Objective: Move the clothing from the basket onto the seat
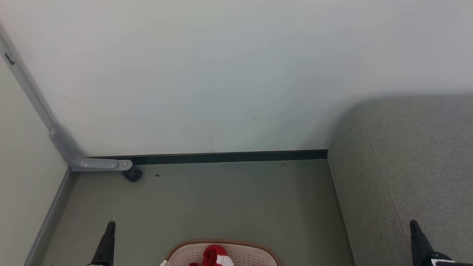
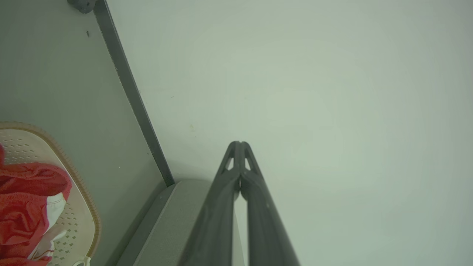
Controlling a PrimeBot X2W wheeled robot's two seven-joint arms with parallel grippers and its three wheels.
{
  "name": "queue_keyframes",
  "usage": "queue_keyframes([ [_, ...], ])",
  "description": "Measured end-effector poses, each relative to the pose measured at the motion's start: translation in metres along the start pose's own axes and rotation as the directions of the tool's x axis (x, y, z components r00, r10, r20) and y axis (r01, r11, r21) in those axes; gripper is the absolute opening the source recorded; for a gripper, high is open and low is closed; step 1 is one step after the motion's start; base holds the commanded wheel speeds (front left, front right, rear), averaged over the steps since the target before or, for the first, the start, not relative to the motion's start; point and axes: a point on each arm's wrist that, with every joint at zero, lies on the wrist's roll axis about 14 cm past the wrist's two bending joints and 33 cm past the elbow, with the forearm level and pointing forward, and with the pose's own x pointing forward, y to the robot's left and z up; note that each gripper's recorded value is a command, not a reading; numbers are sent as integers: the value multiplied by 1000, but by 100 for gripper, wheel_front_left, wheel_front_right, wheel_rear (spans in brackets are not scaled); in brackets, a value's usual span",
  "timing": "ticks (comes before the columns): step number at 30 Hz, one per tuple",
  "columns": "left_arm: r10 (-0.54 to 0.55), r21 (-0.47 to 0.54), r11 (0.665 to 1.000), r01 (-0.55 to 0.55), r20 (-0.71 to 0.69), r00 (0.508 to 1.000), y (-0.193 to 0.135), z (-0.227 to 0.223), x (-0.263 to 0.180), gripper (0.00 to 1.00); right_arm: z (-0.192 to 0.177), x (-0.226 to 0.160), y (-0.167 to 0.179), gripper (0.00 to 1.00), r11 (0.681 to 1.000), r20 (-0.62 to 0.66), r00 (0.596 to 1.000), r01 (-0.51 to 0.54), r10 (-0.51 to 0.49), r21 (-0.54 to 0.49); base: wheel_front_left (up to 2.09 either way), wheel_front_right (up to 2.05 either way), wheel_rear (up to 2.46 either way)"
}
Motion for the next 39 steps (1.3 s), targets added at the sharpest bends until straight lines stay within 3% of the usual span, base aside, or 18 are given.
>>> queue_keyframes([
  [6,0,0,1000,0,0,1000,0,0,0,0,0,0,0,0,1000,0,1000,0,0,0,0,0,0],
  [7,0,0,1000,0,0,1000,0,0,0,100,0,0,0,100,1000,0,1000,0,0,0,0,0,0],
  [12,90,-17,996,-90,-1,996,31,-3,-13,100,-4,-13,-32,100,996,-2,996,92,-92,18,0,0,0],
  [24,84,-9,996,-84,6,996,29,-8,-11,100,-3,-13,-29,100,996,11,996,84,-84,5,0,0,0],
  [39,60,117,991,-61,16,998,19,-12,-5,100,1,-11,-23,100,982,22,997,74,-71,-175,0,0,0],
])
